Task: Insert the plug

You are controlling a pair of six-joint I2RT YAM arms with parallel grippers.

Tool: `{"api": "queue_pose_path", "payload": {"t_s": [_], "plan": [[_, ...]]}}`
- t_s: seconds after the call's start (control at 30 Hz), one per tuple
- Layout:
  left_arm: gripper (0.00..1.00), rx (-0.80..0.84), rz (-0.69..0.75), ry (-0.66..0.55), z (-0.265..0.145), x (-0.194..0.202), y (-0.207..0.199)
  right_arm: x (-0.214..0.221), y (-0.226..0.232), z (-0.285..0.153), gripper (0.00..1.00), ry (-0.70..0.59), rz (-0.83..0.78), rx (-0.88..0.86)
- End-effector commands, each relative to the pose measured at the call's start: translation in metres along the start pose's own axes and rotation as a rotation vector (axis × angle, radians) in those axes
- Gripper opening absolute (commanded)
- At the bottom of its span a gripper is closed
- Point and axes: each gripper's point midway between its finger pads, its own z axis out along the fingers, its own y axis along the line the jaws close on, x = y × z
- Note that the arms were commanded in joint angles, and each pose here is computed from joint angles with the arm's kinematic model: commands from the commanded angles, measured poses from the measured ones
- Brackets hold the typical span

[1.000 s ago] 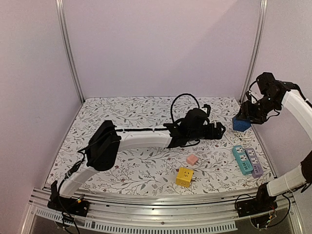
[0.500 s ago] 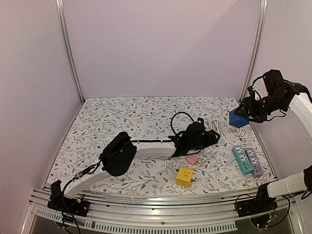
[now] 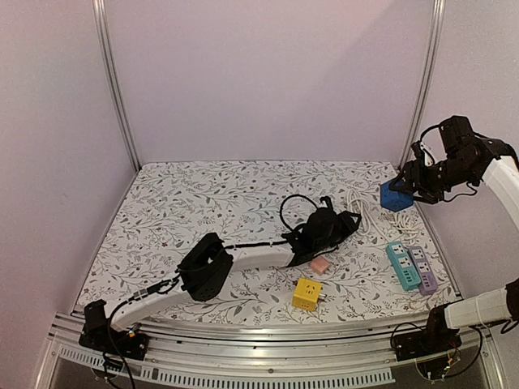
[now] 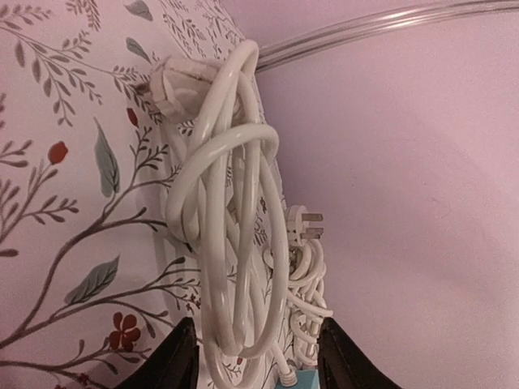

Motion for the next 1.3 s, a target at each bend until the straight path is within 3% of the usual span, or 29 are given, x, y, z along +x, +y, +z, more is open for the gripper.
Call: {"api": "queue_pose_path", "payload": {"t_s": [0.0,0.17,0.27,0.37,0.53,0.57,0.7,0.8,1.03,1.17,1.27], "plan": [[0.44,-0.058,-0.053,-0.067,0.006,-0.011,0.051,-0.008,0.006,-0.004,0.00,-0.043,-0.042,-0.030],[0.24,-0.069,-0.048,-0.058,0.007,-0.006,0.058,-0.012,0.004,-0.002,0.00,-0.050,-0.057,-0.014],[0.01,-0.086,-0.051,-0.061,0.006,0.002,0.061,-0.014,0.001,0.000,0.00,-0.050,-0.068,0.001],[0.00,-0.091,-0.064,-0.075,0.005,0.003,0.063,-0.014,-0.003,0.002,0.00,-0.045,-0.083,0.019],[0.00,-0.059,0.013,-0.093,0.002,-0.021,0.033,-0.008,-0.044,0.023,0.00,0.025,-0.097,0.204],[0.04,-0.047,0.024,-0.104,0.000,-0.030,0.023,-0.009,-0.047,0.029,0.00,0.026,-0.102,0.208],[0.40,0.006,0.073,-0.136,-0.013,-0.065,-0.009,-0.018,-0.049,0.061,0.00,0.053,-0.052,0.174],[0.55,0.065,0.101,-0.145,-0.029,-0.093,-0.050,-0.029,-0.058,0.093,0.00,0.089,0.009,0.162],[0.64,0.101,0.207,-0.098,-0.078,-0.132,-0.102,-0.058,-0.083,0.147,0.00,0.106,0.095,0.156],[0.65,0.082,0.277,-0.086,-0.124,-0.147,-0.121,-0.065,-0.077,0.179,0.00,0.146,0.100,0.057],[0.65,0.035,0.324,-0.070,-0.161,-0.149,-0.114,-0.063,-0.057,0.199,0.00,0.187,0.104,-0.079]]}}
